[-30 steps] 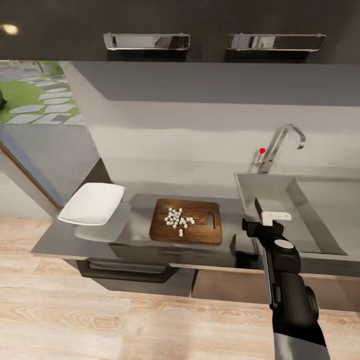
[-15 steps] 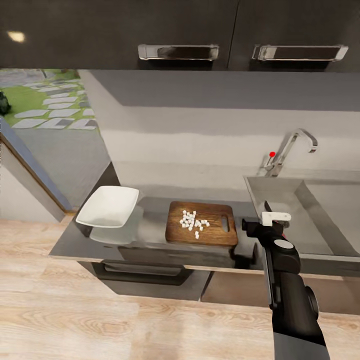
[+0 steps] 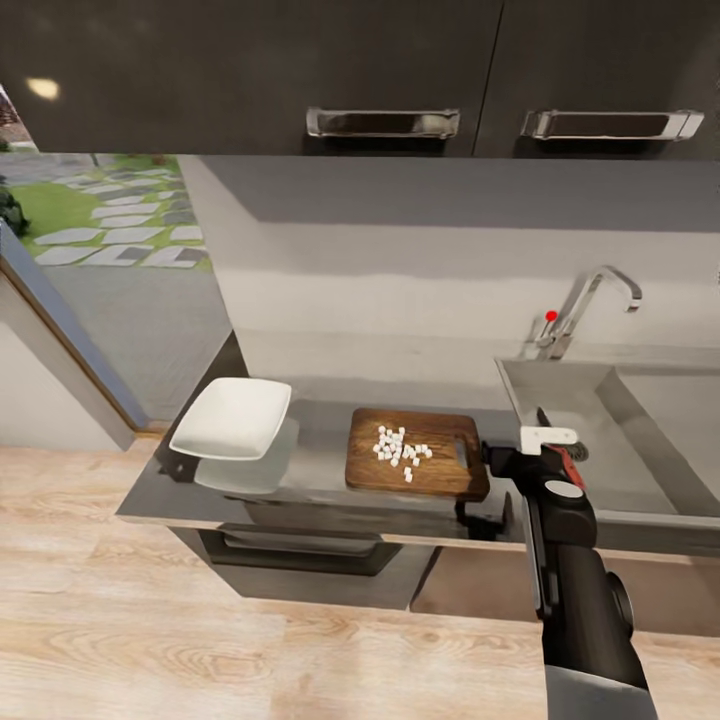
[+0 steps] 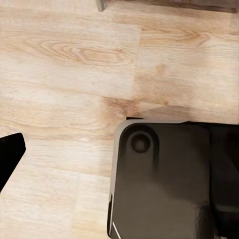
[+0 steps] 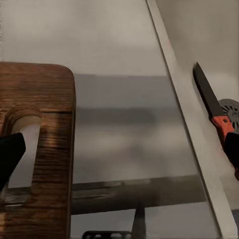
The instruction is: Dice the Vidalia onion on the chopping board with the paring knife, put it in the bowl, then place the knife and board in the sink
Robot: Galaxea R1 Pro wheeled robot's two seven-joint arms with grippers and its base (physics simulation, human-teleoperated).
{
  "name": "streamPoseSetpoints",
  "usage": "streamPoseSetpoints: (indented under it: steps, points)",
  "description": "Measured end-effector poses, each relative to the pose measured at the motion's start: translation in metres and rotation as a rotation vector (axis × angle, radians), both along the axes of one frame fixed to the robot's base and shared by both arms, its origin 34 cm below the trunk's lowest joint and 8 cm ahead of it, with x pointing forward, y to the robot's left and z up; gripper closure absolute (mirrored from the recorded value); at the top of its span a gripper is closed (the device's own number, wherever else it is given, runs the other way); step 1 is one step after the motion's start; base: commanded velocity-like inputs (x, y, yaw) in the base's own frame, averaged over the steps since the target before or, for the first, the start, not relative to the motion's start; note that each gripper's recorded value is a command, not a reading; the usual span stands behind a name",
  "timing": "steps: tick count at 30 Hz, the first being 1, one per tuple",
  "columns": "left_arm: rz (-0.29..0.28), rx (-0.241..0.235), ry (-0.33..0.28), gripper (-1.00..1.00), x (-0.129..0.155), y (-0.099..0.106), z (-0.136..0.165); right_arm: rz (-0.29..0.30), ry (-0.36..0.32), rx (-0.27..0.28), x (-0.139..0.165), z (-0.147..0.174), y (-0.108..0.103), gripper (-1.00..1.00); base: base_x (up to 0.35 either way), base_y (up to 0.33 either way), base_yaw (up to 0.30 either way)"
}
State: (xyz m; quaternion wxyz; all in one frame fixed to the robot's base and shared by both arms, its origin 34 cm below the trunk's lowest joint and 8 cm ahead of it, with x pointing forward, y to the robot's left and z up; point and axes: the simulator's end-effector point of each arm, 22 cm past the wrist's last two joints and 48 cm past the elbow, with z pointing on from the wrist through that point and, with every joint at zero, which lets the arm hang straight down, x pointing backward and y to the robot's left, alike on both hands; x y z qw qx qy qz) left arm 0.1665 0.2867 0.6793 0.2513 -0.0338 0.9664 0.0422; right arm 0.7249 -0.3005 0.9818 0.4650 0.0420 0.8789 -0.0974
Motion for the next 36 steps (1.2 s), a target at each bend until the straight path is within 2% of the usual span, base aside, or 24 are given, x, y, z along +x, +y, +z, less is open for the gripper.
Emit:
streamPoseSetpoints:
  steps: [6, 18, 36]
  points:
    - [0.000, 0.000, -0.010, -1.00, 0.003, 0.000, 0.001, 0.010, 0.022, 0.007, -0.002, -0.010, 0.004, -1.00, 0.000, 0.000, 0.000]
    - [0.000, 0.000, -0.027, -1.00, 0.009, 0.000, 0.002, 0.013, 0.015, 0.009, -0.002, -0.004, 0.006, -1.00, 0.039, 0.045, 0.000]
    - [0.001, -0.001, -0.008, -1.00, 0.003, -0.001, 0.000, 0.018, 0.066, 0.014, -0.006, -0.030, 0.009, -1.00, 0.000, 0.000, 0.000]
